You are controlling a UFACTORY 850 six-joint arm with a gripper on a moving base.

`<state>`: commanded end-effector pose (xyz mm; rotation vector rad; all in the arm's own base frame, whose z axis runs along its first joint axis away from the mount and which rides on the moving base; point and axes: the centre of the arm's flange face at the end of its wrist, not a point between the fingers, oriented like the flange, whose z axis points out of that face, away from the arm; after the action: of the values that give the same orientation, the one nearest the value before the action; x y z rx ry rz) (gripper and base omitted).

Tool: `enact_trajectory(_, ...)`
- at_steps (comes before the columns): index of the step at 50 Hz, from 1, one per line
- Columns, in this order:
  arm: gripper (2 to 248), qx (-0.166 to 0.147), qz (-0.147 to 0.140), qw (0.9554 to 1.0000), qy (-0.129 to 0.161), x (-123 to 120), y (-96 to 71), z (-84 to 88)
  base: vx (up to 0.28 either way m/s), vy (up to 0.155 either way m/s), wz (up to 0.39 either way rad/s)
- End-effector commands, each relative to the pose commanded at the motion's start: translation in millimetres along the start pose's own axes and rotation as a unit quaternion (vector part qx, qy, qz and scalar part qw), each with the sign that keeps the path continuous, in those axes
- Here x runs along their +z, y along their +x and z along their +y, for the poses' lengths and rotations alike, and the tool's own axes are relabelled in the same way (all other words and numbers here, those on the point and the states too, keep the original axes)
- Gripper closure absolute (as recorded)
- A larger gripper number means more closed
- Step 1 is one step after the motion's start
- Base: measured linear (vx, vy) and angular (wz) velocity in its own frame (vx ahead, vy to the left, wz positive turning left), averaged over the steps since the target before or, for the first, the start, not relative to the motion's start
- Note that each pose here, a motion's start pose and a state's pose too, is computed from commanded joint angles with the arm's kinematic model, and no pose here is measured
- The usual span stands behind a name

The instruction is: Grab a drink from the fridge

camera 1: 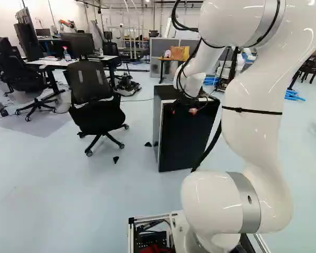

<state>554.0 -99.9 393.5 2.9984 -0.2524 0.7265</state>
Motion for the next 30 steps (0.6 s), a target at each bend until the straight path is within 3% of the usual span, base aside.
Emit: enact_trajectory(30,3,0.000,0.011,0.9999,0.000,-1.3,-0.1,0.2,0.000,0.000,0.000)
